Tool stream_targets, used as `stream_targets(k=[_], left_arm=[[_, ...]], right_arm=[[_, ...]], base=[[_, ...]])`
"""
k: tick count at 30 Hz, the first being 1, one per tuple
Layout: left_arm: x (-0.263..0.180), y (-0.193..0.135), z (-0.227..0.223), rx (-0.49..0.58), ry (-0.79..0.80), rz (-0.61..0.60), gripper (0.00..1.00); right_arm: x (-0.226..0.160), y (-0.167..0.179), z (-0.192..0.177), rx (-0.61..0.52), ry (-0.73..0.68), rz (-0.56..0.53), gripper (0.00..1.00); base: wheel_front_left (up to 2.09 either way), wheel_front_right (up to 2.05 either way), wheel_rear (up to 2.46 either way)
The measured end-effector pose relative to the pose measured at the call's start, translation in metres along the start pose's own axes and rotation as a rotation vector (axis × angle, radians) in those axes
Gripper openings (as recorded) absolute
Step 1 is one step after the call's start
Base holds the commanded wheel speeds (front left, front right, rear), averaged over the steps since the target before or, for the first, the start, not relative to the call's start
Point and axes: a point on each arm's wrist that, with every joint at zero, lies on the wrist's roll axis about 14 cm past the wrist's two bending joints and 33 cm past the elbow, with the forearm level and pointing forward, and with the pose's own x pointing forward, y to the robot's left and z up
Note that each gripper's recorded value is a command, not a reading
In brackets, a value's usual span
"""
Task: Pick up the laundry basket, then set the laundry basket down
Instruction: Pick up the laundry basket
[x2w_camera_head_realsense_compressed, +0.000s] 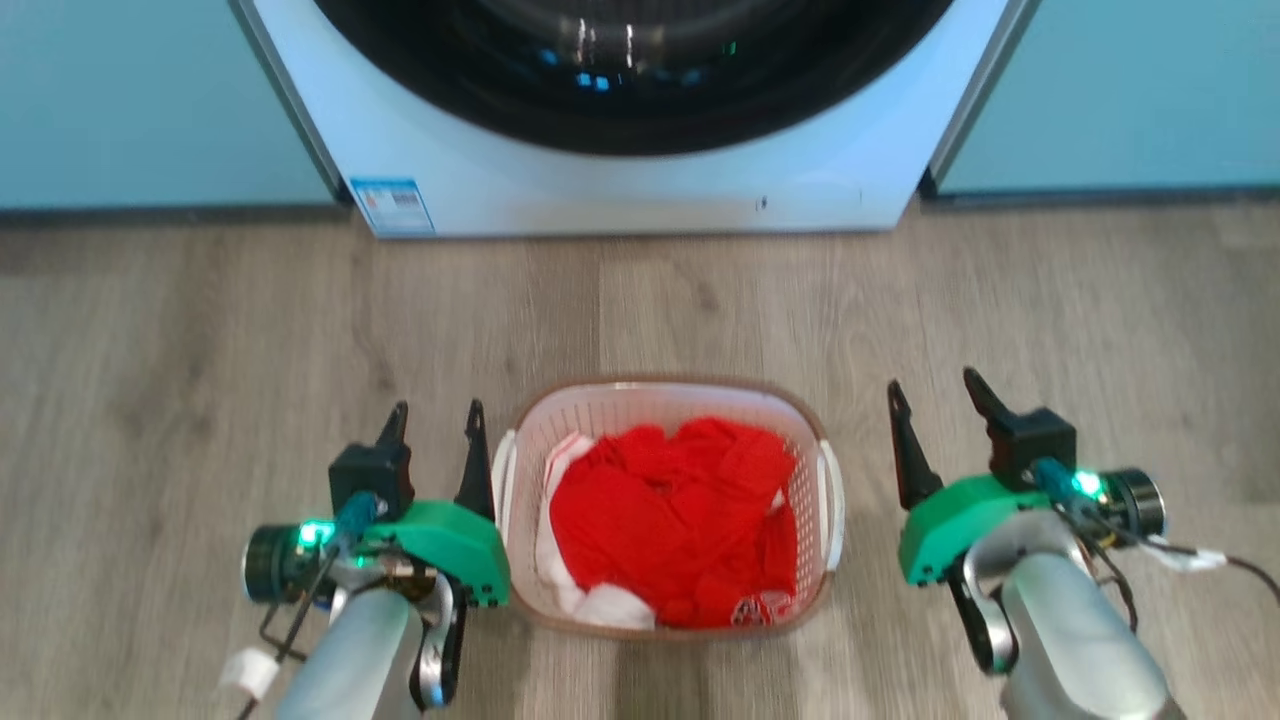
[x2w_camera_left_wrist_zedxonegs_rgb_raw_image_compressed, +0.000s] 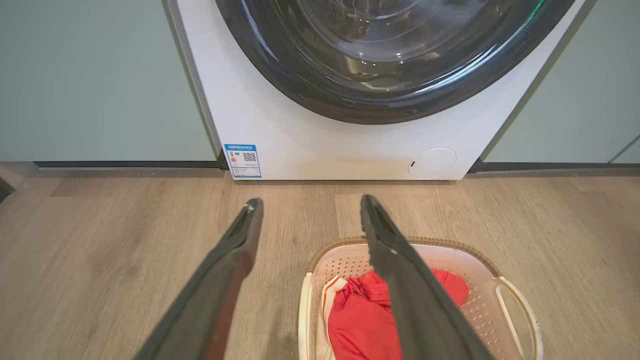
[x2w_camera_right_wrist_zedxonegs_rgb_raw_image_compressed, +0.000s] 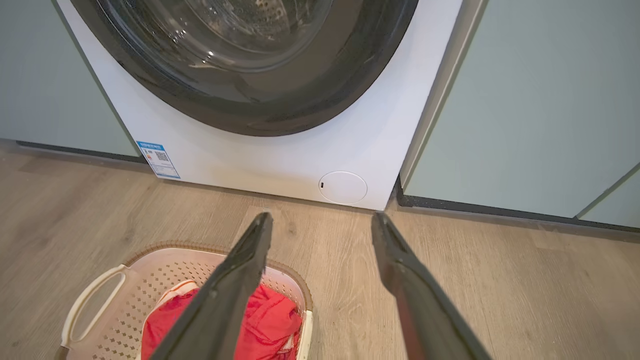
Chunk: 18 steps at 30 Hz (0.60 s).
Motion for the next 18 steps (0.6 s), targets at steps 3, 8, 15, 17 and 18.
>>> stream_targets(k=[3,8,15,17,18], left_arm=[[0.015,0.002,-0.020,0.005,0.065,-0.009,1.00],[0.041,0.007,-0.069,0.020,0.211,-0.032,1.00],[0.071,0.012,-0.120,0.066,0.353,-0.068,1.00],[0.076,0.013,-0.137,0.076,0.401,-0.083,1.00],[0.078,0.013,-0.146,0.075,0.426,-0.092,1.00]], right_arm=[[0.015,-0.001,-0.019,-0.006,0.062,0.013,1.00],[0.037,-0.006,-0.067,-0.003,0.198,0.031,1.00],[0.061,-0.016,-0.121,0.023,0.341,0.035,1.00],[0.065,-0.018,-0.138,0.038,0.384,0.037,1.00],[0.066,-0.018,-0.146,0.045,0.406,0.038,1.00]], base=[[0.00,0.00,0.00],[0.00,0.00,0.00],[0.00,0.00,0.00],[0.00,0.00,0.00],[0.00,0.00,0.00]])
